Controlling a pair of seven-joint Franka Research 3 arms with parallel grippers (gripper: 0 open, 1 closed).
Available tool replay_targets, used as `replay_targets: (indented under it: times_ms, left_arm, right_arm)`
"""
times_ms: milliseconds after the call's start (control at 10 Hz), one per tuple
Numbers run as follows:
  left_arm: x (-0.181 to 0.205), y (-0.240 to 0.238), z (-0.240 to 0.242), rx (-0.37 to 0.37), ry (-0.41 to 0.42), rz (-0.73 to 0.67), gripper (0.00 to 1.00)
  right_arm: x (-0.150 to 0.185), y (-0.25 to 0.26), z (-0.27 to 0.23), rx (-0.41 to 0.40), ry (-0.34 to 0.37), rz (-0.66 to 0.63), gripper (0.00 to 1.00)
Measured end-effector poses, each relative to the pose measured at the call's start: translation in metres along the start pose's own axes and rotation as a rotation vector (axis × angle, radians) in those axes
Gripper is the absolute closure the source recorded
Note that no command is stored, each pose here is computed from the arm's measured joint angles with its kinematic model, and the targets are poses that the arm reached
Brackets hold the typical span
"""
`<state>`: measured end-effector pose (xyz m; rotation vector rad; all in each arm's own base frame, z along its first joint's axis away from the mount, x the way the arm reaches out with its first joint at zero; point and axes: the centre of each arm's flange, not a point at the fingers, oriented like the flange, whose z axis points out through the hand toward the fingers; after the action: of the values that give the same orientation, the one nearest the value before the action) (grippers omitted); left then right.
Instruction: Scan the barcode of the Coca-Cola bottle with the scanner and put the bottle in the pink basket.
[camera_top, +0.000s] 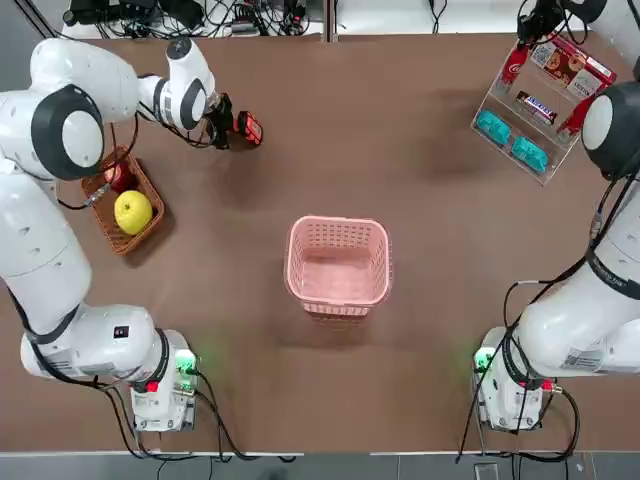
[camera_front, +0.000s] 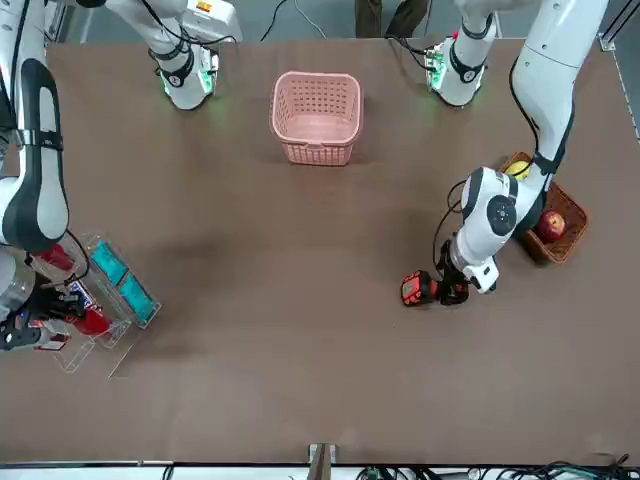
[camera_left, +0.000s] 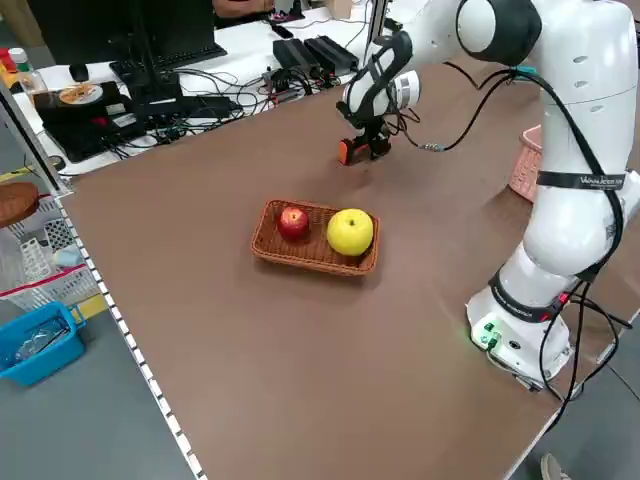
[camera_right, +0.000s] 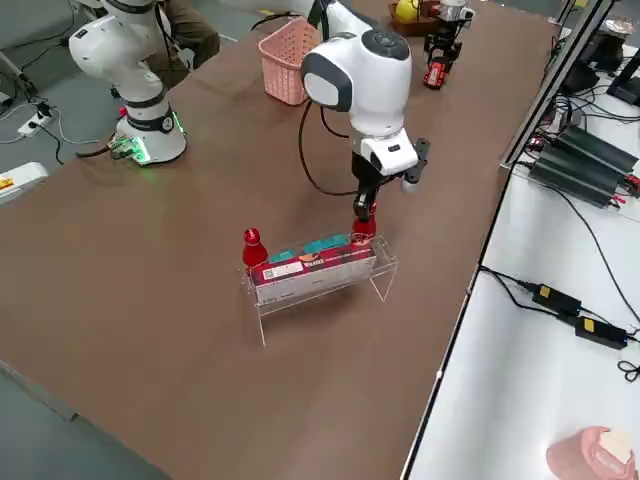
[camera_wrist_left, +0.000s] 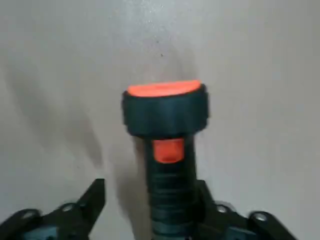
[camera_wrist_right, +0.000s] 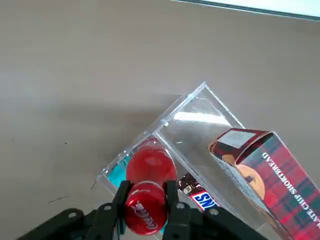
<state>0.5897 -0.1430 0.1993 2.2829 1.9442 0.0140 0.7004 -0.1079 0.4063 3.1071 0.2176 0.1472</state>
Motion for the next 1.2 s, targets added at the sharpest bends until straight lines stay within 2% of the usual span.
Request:
replay_targets:
  times_ms: [200, 300, 500, 800, 1000, 1200]
  left_arm:
    - [0.000, 0.001, -0.001, -0.002, 0.001, 0.015, 0.61]
    - [0.000, 0.000, 0.000, 0.002, 0.002, 0.018, 0.70]
    - [0.000, 0.002, -0.002, 0.035, 0.012, 0.026, 0.76]
    - [0.000, 0.016, -0.018, 0.107, 0.054, 0.065, 0.85]
    - [0.001, 0.020, -0.024, 0.117, 0.059, 0.072, 0.91]
    - [0.002, 0.020, -0.023, 0.119, 0.059, 0.072, 0.91]
  right_arm:
    - [-0.004, -0.002, -0.032, 0.007, 0.011, -0.004, 0.67]
    - [-0.009, -0.004, -0.051, 0.020, 0.005, -0.006, 0.67]
    - [-0.020, -0.008, -0.081, 0.041, -0.010, -0.009, 0.67]
    - [-0.034, -0.033, -0.100, 0.159, -0.075, -0.003, 0.67]
    - [-0.038, -0.078, -0.105, 0.219, -0.104, 0.003, 0.67]
    - [-0.037, -0.155, -0.106, 0.253, -0.135, 0.058, 0.67]
